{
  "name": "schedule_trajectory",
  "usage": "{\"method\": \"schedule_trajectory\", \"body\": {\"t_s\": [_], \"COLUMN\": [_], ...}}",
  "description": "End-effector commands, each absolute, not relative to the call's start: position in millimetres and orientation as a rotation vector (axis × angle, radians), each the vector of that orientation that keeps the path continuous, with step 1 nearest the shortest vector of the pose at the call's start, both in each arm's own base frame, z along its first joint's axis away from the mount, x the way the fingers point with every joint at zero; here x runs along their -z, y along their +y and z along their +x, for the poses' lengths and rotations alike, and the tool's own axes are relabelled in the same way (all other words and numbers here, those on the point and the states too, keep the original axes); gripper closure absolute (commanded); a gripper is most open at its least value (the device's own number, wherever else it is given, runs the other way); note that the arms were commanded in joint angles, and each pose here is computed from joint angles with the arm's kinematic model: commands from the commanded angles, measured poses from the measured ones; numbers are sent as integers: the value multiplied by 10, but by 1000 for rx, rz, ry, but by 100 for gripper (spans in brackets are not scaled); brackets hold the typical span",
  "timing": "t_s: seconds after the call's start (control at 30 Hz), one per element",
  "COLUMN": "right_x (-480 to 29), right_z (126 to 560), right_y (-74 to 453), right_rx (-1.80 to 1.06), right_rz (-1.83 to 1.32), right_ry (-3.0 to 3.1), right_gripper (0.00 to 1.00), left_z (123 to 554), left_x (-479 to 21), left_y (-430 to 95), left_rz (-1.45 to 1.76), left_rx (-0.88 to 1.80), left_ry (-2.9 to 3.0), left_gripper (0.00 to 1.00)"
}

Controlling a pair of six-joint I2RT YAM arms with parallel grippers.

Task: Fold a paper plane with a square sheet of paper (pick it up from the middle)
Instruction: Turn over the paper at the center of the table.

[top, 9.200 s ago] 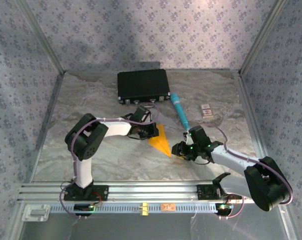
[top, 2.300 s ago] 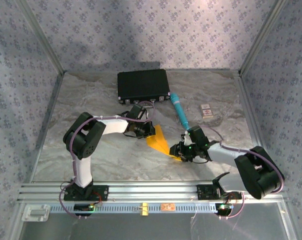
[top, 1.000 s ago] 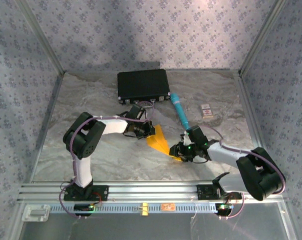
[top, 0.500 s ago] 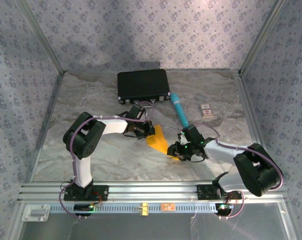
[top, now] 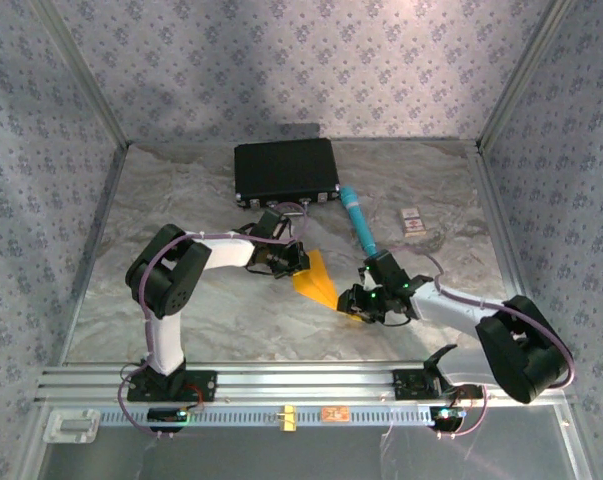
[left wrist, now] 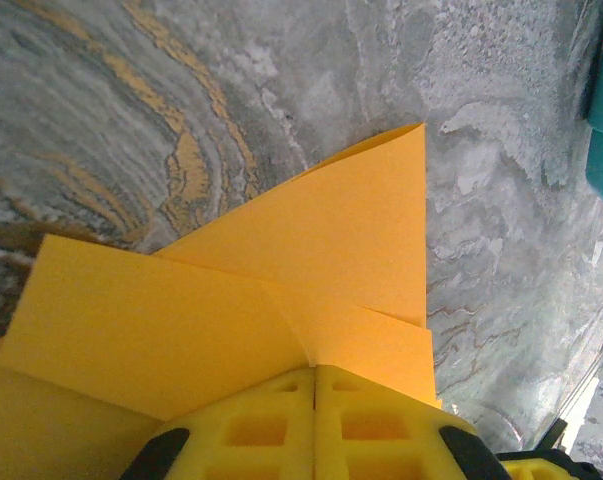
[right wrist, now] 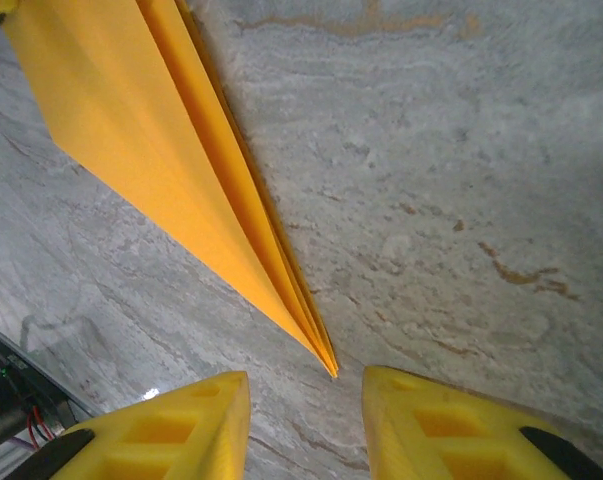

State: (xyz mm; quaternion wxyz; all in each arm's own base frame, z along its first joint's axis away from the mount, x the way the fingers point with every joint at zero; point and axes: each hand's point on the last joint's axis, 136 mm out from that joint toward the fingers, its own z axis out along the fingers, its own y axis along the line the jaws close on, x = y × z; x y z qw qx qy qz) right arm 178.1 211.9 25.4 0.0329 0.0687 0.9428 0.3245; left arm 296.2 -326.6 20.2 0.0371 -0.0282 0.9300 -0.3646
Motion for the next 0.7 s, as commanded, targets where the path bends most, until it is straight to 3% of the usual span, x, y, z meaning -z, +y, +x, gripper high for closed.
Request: {"method": "schedule_trajectory", "body": {"t_s": [0.0, 0.37, 0.67], "right_x": [-281, -328, -356], "right_z": [1802, 1883, 1933], "right_y": [2225, 2351, 2306], "right_rx": [-1024, -1075, -1118], "right_rz": [184, 164, 213], "right_ry": [2905, 2860, 2807], "right_gripper": [65, 69, 68], "left_z": [2852, 2847, 2850], "left_x": [61, 78, 71], "left_y": [-3099, -3106, -3108], "left_rz": [-154, -156, -153], "left_rx": [1021, 1026, 1026], "left_ry": [2942, 2942, 2941], "left_gripper": [93, 93, 93]}}
